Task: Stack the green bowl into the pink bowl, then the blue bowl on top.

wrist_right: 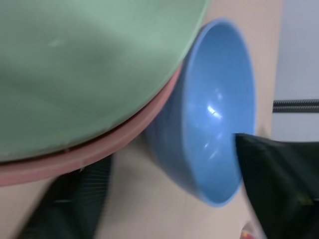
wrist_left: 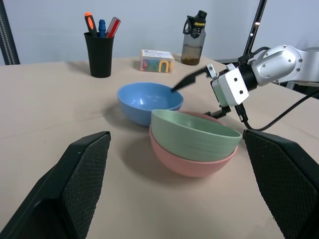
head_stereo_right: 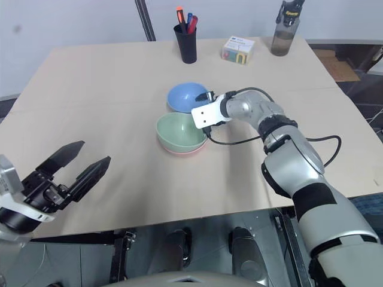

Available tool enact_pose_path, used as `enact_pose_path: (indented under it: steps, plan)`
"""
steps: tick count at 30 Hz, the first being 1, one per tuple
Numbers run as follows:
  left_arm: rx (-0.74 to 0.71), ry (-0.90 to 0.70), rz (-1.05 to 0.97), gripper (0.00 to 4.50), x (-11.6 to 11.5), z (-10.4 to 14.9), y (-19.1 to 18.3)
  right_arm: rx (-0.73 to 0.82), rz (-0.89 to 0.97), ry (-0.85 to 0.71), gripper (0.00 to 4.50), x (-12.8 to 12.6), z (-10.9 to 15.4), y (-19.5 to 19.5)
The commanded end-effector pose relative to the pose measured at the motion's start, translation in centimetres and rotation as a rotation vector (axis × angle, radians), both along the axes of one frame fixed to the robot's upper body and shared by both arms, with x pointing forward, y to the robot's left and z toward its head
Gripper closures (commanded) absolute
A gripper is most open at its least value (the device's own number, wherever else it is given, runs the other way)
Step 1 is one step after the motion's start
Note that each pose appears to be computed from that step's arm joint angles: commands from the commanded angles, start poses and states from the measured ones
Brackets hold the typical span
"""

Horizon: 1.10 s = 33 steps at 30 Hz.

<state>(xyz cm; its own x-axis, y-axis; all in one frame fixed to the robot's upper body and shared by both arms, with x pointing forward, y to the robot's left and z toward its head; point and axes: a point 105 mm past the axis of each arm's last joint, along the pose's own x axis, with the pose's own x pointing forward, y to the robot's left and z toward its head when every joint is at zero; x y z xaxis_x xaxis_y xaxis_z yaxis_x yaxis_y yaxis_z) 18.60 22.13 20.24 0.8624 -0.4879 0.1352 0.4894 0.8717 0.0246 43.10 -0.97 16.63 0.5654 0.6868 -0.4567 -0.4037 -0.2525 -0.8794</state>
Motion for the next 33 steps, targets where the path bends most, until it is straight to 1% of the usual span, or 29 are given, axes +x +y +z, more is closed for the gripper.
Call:
enact_pose_path:
  steps: [1,3,5,6,7,10,12,14,16,18,20,22,24,26,27,29,30,31,32,33]
  plan:
    - [0.024,-0.065,0.006,0.0,-0.7,1.4,-0.4,0.005,-0.001,-0.048,2.43,0.3,1.1,0.7]
    - [0.022,-0.067,0.01,0.0,-0.8,1.5,-0.5,0.004,-0.006,-0.056,3.14,0.3,1.1,0.8]
    - [0.02,-0.069,0.012,0.0,-0.8,1.5,-0.6,0.002,-0.011,-0.067,4.0,0.4,1.2,0.8]
    - [0.018,-0.069,0.013,0.0,-0.8,1.5,-0.6,0.002,-0.011,-0.07,4.31,0.4,1.2,0.8]
    - [0.018,-0.07,0.014,0.0,-0.8,1.5,-0.6,0.0,-0.009,-0.074,4.44,0.5,1.3,0.8]
    - [0.016,-0.071,0.013,0.0,-0.7,1.5,-0.6,0.005,-0.001,-0.079,4.44,0.5,2.1,0.3]
    - [0.015,-0.071,0.011,0.0,-0.5,1.4,-0.6,0.028,0.016,-0.055,4.44,0.3,3.1,-0.2]
    - [0.014,-0.069,0.005,0.0,-0.3,1.3,-0.6,0.088,0.05,0.012,4.44,-0.3,4.5,-0.7]
    - [0.015,-0.067,-0.002,0.0,0.0,1.1,-0.5,0.165,0.113,0.127,4.44,-1.4,5.9,-1.1]
    - [0.022,-0.064,-0.013,0.0,0.4,1.0,-0.3,0.225,0.226,0.283,4.44,-3.3,7.4,-1.7]
    - [0.027,-0.063,-0.026,0.0,0.7,1.0,-0.1,0.253,0.341,0.404,4.44,-5.6,8.4,-2.5]
    - [0.032,-0.062,-0.041,0.0,1.0,1.0,0.1,0.248,0.4,0.486,4.44,-7.7,8.6,-3.2]
    - [0.038,-0.059,-0.062,0.0,1.2,0.9,0.0,0.236,0.414,0.535,4.44,-9.3,8.2,-3.5]
    - [0.045,-0.055,-0.086,0.0,1.3,0.8,-0.2,0.246,0.404,0.565,3.83,-10.1,7.9,-3.3]
    - [0.049,-0.053,-0.095,0.0,1.4,0.8,-0.2,0.251,0.392,0.575,3.71,-10.2,7.6,-3.2]
    - [0.055,-0.052,-0.107,0.0,1.7,0.8,-0.2,0.254,0.37,0.582,2.8,-10.1,7.0,-3.0]
    - [0.058,-0.051,-0.114,0.0,1.8,0.9,-0.2,0.263,0.357,0.587,2.44,-10.0,6.8,-2.8]
    - [0.06,-0.051,-0.119,0.0,1.8,0.9,-0.2,0.271,0.348,0.591,1.94,-9.9,6.7,-2.7]
    - [0.065,-0.049,-0.125,0.0,1.9,0.9,-0.3,0.281,0.334,0.578,1.6,-9.6,6.5,-2.6]
    - [0.068,-0.041,-0.139,0.0,1.8,0.8,-0.4,0.321,0.309,0.542,1.16,-9.1,6.8,-2.6]
